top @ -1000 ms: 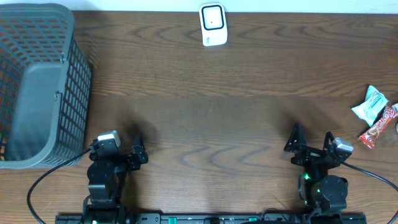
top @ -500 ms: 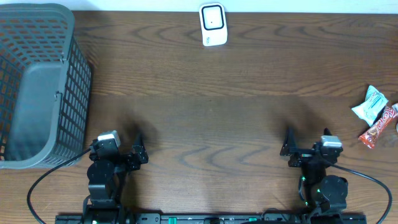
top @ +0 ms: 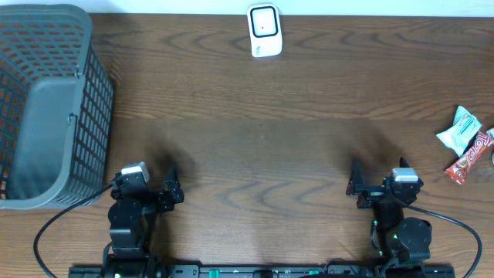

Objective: Scan the item barcode

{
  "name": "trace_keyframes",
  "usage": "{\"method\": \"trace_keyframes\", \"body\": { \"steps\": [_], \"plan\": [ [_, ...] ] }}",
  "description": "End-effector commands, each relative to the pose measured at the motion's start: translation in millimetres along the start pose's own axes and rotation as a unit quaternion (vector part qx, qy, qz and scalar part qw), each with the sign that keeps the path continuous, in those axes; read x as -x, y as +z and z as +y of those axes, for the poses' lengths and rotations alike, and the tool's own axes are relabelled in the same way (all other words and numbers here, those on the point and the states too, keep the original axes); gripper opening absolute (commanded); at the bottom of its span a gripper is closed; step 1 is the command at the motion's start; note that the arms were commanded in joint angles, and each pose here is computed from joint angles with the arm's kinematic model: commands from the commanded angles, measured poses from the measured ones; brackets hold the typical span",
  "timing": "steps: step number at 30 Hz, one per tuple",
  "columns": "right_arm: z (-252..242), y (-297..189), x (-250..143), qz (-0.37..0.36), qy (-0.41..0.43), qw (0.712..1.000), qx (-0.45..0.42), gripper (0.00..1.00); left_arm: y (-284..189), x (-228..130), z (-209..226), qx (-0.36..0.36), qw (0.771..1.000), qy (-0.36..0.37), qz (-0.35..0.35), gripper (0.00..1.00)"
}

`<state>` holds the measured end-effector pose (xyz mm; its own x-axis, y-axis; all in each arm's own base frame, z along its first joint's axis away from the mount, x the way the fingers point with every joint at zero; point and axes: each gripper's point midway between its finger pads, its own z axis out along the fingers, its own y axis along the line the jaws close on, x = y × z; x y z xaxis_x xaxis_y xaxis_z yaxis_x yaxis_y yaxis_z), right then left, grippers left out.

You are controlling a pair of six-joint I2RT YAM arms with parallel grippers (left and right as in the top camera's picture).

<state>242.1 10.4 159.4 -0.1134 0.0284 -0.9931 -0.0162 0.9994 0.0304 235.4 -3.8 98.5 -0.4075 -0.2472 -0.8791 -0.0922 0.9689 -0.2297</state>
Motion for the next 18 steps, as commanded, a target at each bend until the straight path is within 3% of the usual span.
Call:
{"method": "trace_keyframes", "body": {
  "steps": [1,18],
  "plan": [
    [3.2,0.6,-3.5,0.001,-0.01,1.0,0.008,0.99,2.9,-11.7,5.7,0.01,1.0,-0.005,0.013,0.98],
    [3.2,0.6,-3.4,0.001,-0.01,1.0,0.008,0.99,-0.4,-2.1,6.4,0.013,1.0,0.014,-0.011,0.98]
  ]
}}
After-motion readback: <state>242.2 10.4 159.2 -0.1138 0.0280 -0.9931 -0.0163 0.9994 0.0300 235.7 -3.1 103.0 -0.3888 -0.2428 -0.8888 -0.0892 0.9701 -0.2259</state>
